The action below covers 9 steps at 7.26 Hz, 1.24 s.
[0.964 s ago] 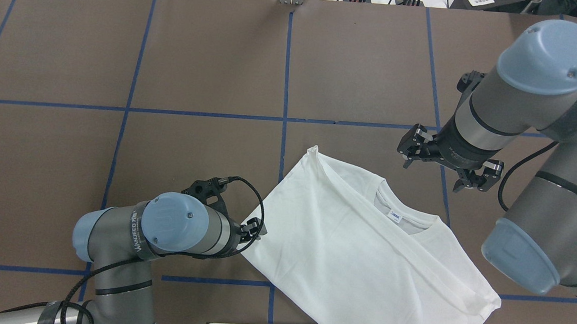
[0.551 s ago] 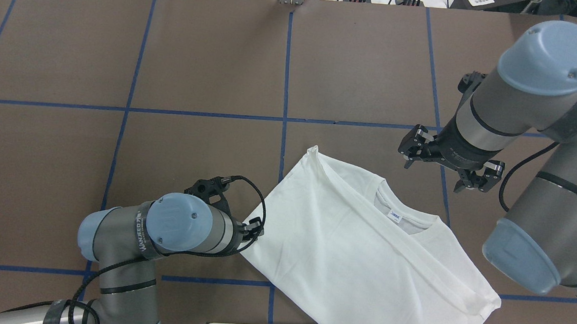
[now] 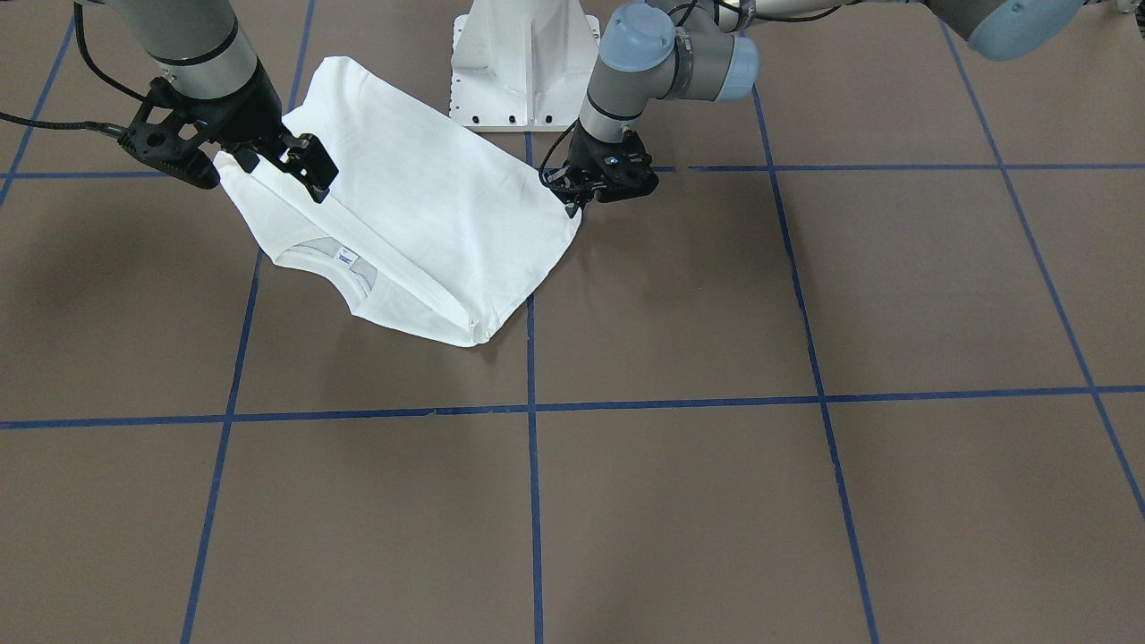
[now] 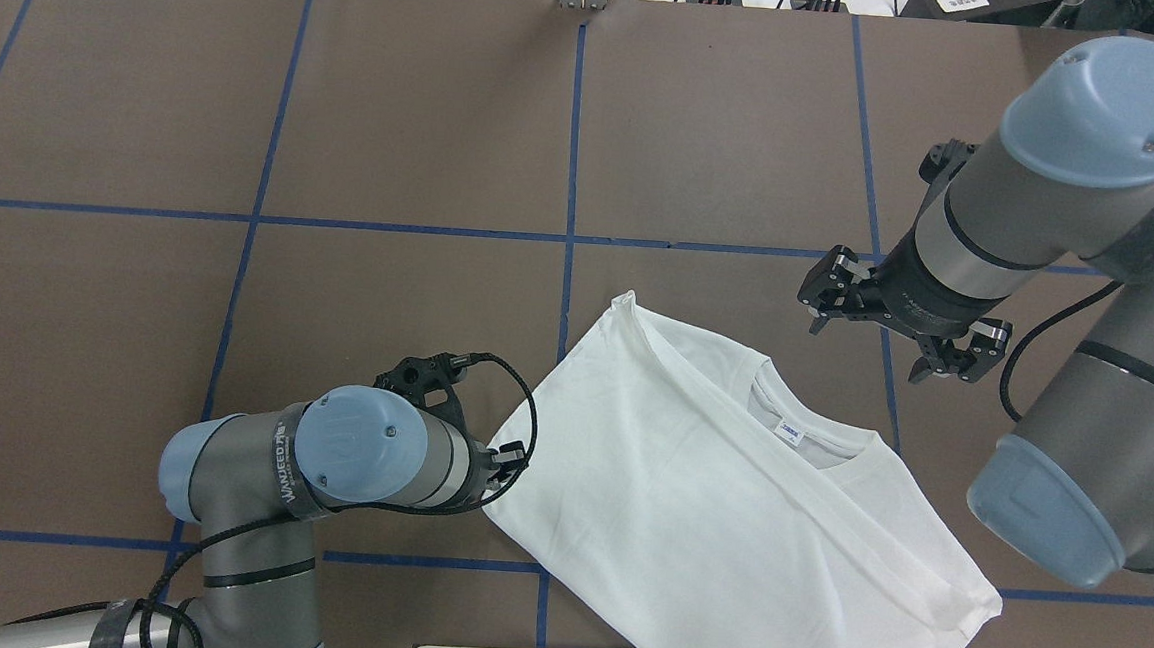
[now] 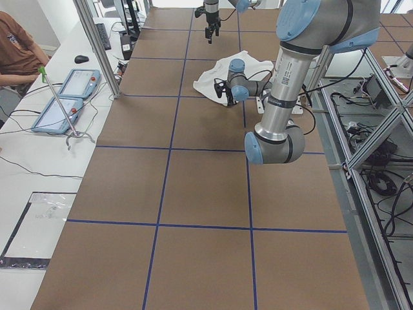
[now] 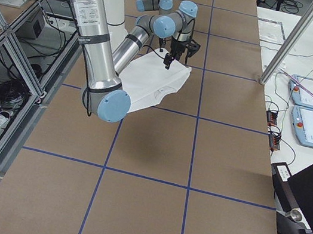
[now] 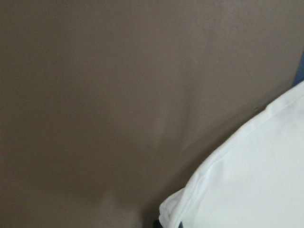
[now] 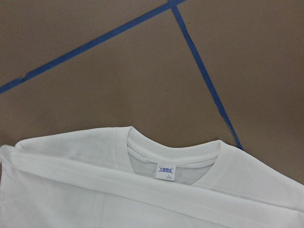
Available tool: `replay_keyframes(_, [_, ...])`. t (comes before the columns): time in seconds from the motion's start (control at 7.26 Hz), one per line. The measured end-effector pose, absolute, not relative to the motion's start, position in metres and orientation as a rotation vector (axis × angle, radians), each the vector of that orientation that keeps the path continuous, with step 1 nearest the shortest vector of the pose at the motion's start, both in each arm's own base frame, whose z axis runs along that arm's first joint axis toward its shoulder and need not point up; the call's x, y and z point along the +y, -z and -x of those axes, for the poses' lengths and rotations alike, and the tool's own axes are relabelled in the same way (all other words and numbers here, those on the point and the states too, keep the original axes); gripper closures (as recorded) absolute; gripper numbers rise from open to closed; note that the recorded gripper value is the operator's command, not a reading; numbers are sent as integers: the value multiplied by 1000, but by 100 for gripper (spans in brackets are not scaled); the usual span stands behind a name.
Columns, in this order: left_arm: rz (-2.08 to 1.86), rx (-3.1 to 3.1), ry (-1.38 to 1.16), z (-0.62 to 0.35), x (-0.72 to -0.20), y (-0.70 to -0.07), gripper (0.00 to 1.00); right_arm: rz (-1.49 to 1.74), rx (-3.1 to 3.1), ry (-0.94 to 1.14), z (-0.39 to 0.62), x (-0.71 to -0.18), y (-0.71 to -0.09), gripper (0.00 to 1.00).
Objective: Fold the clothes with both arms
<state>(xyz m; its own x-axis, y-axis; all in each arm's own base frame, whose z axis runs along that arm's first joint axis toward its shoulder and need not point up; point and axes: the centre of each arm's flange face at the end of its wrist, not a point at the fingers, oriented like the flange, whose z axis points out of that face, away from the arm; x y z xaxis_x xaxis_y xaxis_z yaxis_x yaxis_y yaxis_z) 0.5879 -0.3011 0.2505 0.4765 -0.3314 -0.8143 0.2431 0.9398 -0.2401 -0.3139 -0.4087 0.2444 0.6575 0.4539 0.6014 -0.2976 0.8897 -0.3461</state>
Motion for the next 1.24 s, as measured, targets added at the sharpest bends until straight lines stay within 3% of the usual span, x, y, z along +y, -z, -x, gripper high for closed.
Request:
replay_keyframes(0.28, [70,1025,399,-571,-334,-246,100,218,-741,-434,310,-412,-245,0])
replay_keyframes(1.24, [-143,960,535,-509,-521,-275,100,85,-897,-484,287,-465,-243,0])
